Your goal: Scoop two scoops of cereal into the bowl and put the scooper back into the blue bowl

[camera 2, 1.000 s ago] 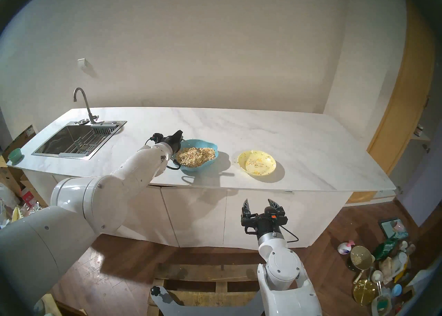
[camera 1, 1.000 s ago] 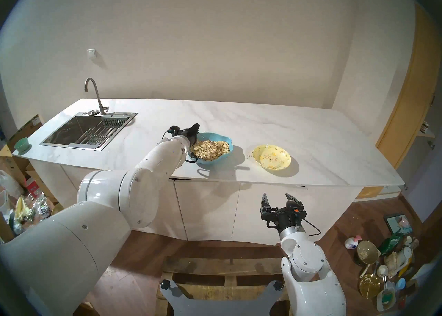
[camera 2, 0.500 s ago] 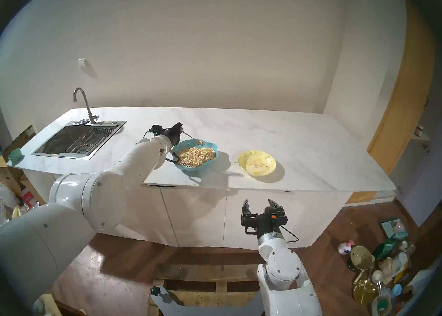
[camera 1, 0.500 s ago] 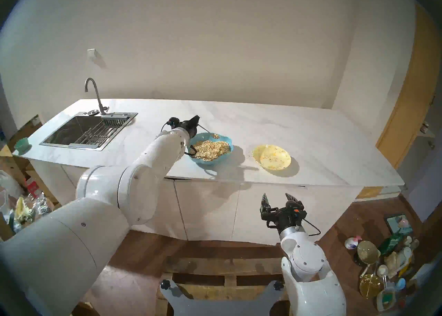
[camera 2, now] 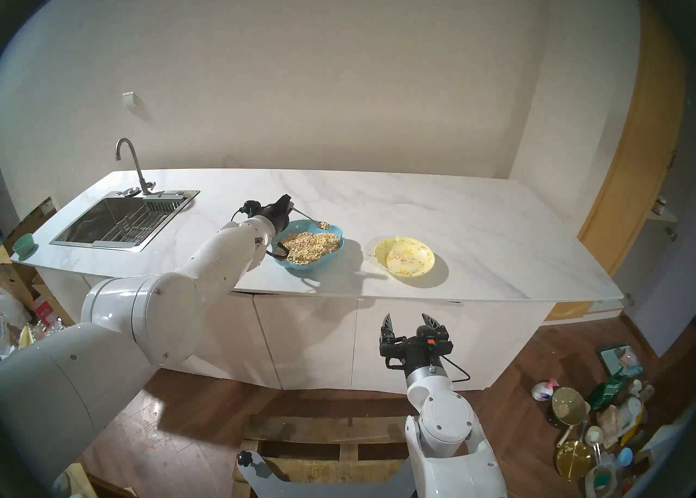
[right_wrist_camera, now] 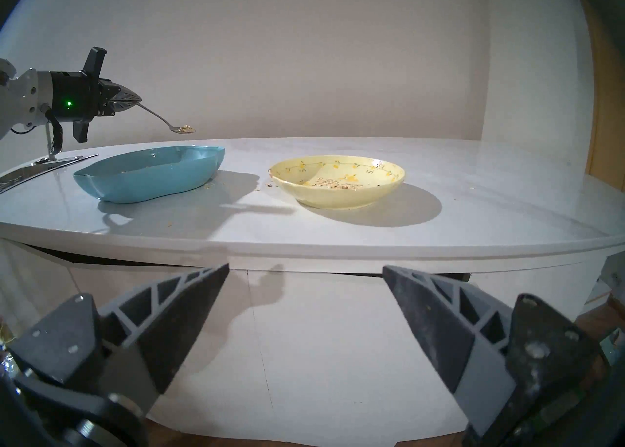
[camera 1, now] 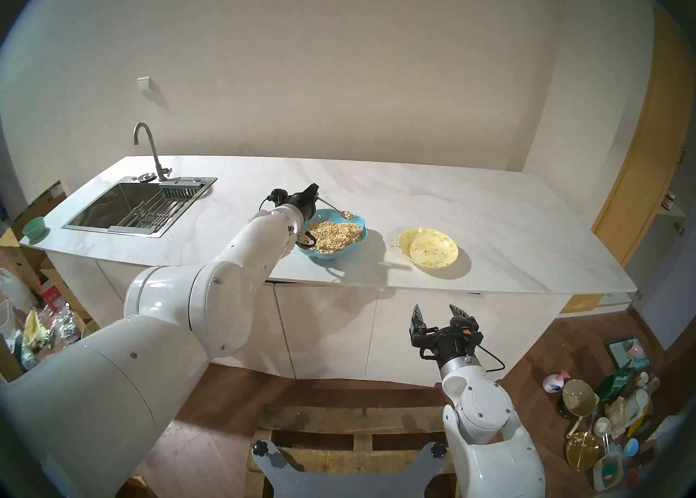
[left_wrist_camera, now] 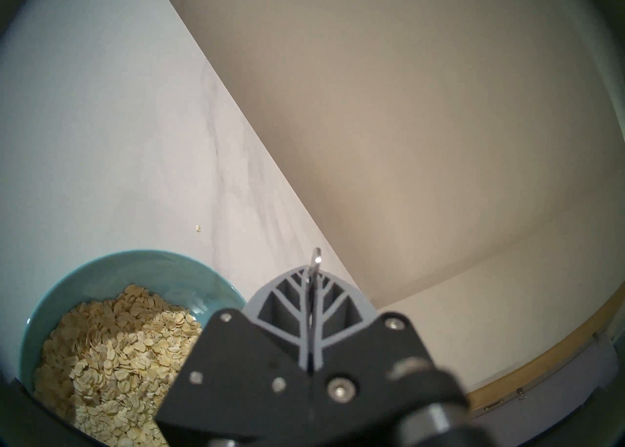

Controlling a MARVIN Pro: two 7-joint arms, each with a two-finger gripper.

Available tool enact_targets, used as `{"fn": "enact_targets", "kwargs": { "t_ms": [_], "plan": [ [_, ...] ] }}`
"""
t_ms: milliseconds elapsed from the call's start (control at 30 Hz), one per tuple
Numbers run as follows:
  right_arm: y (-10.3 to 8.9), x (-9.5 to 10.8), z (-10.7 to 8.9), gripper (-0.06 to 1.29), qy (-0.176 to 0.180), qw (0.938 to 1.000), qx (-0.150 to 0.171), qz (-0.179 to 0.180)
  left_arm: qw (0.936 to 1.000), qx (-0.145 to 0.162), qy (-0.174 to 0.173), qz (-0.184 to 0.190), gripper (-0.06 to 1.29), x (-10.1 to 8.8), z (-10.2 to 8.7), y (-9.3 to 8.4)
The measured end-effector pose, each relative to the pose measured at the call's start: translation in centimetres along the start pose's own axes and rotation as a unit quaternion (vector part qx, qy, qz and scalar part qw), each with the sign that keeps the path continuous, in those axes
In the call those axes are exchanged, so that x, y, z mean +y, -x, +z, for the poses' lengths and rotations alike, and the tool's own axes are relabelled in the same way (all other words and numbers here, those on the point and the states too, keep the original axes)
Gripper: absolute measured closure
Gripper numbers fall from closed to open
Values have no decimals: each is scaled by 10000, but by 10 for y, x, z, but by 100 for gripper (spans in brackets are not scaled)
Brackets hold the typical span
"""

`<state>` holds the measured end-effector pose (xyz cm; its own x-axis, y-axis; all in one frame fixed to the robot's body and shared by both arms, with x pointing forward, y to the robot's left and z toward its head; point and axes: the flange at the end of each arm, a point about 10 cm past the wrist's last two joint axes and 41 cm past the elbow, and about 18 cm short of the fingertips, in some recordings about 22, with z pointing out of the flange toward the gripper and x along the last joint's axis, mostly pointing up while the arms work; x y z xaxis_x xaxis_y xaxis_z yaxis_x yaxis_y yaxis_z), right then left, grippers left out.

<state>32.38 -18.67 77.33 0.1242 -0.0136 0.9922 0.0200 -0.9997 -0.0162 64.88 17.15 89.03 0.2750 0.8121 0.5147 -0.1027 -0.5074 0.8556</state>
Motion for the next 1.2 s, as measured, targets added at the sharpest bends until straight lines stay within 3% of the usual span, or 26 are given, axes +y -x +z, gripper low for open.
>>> {"fn": "enact_targets", "kwargs": {
  "t_ms": [167,600,1033,1200],
  "plan": [
    [0,0,0,0,0,10000,-1,0,10000,-18,26,-40,125,3,1,3],
    [0,0,0,0,0,10000,-2,0,9995,-164,158,-214,125,37,15,23],
    [0,0,0,0,0,10000,-2,0,9972,-630,240,-322,125,87,30,82],
    [0,0,0,0,0,10000,-3,0,9954,-921,256,-47,125,103,32,112]
  ]
}}
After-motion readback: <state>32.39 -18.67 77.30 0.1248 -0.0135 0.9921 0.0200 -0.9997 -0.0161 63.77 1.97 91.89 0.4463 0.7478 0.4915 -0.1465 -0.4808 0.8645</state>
